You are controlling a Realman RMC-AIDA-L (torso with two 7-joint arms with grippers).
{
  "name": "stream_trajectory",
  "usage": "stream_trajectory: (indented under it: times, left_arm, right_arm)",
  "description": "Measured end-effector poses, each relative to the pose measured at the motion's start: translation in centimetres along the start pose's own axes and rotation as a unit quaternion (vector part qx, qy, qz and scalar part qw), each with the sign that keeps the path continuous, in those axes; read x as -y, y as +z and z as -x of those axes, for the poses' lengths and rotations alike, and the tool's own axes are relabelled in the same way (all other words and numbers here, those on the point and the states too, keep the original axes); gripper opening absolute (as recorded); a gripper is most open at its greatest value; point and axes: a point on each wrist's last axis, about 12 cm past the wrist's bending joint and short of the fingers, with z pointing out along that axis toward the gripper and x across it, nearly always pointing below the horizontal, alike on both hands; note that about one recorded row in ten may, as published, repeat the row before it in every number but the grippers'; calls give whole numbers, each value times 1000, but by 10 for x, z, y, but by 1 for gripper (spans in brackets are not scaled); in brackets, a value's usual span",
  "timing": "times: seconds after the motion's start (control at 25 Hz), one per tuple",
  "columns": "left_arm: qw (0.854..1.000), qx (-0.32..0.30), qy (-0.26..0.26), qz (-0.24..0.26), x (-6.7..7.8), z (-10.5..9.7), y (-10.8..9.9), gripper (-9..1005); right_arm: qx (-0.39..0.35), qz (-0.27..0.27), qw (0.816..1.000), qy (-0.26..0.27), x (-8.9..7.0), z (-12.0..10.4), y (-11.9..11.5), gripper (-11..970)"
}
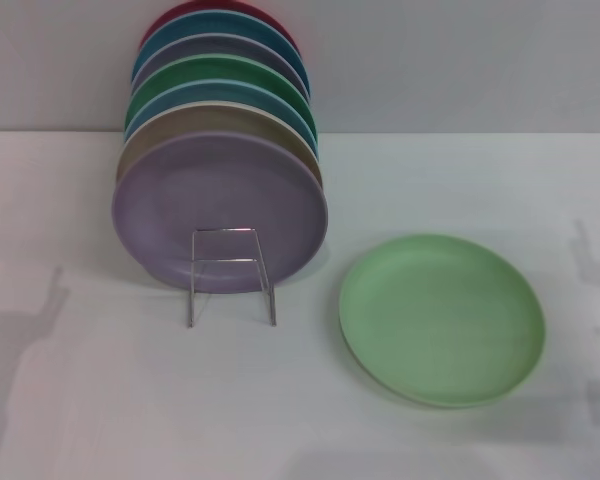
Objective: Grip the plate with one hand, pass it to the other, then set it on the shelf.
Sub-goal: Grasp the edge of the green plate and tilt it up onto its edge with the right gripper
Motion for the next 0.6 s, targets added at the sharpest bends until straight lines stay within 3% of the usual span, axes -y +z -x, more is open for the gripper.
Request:
stream_trajectory:
  times: [0.6]
  left_arm:
    - [1000,3,-3,1,1,0,-1,859]
  right_arm:
    - [4,-4,1000,-10,-4,3,1,652]
